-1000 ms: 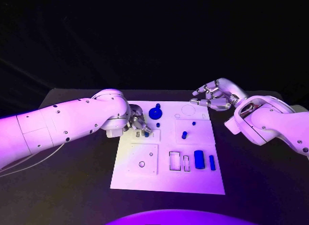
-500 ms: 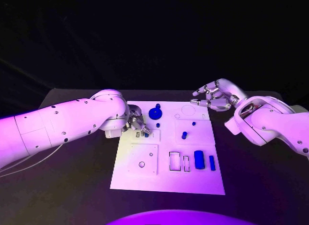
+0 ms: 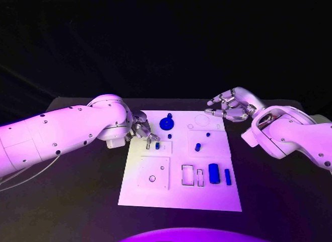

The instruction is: Assemble the parts on the task board

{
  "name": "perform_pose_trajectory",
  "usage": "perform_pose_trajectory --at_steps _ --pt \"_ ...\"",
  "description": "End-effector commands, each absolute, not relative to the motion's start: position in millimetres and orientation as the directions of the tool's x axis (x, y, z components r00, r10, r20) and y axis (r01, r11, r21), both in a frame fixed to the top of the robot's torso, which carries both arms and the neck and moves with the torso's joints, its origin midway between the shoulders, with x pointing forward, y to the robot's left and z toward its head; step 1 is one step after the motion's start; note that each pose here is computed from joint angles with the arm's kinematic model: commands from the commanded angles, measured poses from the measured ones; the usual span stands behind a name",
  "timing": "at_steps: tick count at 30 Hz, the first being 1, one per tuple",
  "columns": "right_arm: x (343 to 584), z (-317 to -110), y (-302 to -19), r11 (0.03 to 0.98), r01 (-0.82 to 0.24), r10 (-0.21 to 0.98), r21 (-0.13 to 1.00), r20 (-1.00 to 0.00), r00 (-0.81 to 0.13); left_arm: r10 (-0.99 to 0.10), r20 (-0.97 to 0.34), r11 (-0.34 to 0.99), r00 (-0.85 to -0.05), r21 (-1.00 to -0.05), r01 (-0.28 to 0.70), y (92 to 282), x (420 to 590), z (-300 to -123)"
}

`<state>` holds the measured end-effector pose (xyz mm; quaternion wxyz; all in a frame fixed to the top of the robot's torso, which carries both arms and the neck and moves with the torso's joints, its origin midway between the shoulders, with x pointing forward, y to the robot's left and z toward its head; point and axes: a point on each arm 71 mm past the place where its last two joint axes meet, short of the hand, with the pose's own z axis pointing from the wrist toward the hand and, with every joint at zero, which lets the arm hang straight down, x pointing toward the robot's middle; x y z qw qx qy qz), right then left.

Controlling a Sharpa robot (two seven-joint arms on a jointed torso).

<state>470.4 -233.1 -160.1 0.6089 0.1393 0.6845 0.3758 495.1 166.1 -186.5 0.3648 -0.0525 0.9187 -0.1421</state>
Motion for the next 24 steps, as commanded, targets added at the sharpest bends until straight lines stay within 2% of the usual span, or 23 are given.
perform_pose_trajectory --at_steps 1,8,14,20,24 --pt "470.6 -161.0 -233.7 0.68 -0.272 0.645 0.681 -0.732 -0.222 -0.254 -0.675 0.942 -0.693 -0.335 -0.018 172.9 498.3 -173.8" --pt "471.2 -162.0 -234.7 0.682 -0.268 0.644 0.681 -0.732 -0.221 -0.29 -0.713 0.944 -0.638 -0.324 -0.066 197.6 514.8 -159.5" --pt "471.2 -163.0 -234.0 0.681 -0.267 0.644 0.682 -0.731 -0.224 -0.298 -0.734 0.949 -0.61 -0.295 -0.108 213.8 531.5 -157.0" --pt "471.0 -164.1 -233.3 0.681 -0.266 0.644 0.683 -0.731 -0.227 -0.296 -0.741 0.952 -0.603 -0.281 -0.121 216.5 540.3 -157.9" --pt "471.0 -164.6 -232.8 0.68 -0.266 0.644 0.683 -0.73 -0.229 -0.291 -0.741 0.954 -0.605 -0.276 -0.121 211.8 545.5 -160.1"
